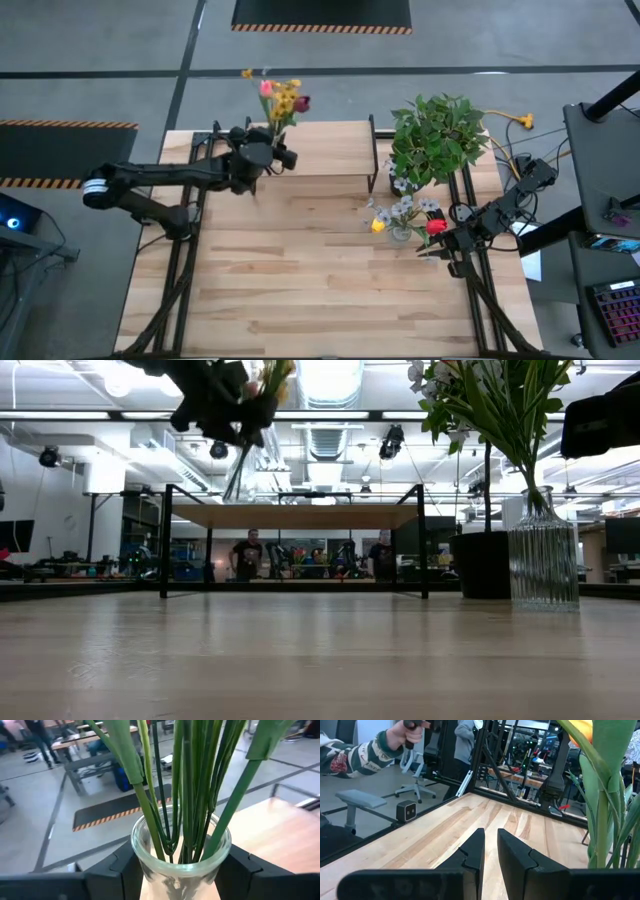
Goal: Pick and place flowers into a vace then onto a shelf
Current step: Put the left transparent vase with flowers on the shelf
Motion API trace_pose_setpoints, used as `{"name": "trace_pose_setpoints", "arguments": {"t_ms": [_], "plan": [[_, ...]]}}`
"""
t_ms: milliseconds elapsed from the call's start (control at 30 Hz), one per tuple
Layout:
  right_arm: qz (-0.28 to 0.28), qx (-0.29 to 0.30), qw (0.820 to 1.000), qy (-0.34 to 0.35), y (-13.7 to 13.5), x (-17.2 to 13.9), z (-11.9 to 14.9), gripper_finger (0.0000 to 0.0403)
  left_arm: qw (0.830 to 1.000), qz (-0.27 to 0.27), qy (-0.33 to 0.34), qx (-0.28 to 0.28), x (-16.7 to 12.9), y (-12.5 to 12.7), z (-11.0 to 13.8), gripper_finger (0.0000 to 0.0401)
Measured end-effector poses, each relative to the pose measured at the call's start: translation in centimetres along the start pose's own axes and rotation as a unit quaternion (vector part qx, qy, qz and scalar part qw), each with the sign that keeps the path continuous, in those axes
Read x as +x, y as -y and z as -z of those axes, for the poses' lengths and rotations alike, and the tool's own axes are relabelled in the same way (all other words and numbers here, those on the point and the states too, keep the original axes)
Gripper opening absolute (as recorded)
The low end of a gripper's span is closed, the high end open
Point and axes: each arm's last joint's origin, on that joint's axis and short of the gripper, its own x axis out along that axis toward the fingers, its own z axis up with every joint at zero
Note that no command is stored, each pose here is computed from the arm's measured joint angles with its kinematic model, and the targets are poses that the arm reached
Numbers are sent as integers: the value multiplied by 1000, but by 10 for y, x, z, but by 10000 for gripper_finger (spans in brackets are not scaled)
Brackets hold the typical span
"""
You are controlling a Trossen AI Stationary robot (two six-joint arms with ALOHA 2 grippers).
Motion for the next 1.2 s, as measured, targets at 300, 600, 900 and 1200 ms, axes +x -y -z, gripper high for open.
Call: {"name": "trace_pose_setpoints", "arguments": {"t_ms": [300, 600, 900, 1200], "plan": [[0, 0, 1000, 0, 0, 0, 0, 43, 1000, -15, 0, -16, 8, -7, 3, 171], [0, 0, 1000, 0, 0, 0, 0, 43, 999, -28, 2, -30, 9, -9, 3, 171], [0, 0, 1000, 0, 0, 0, 0, 43, 998, -47, 1, -46, 15, -14, 16, 171], [0, 0, 1000, 0, 0, 0, 0, 43, 999, -33, -10, -28, 16, -13, 23, 200]]}}
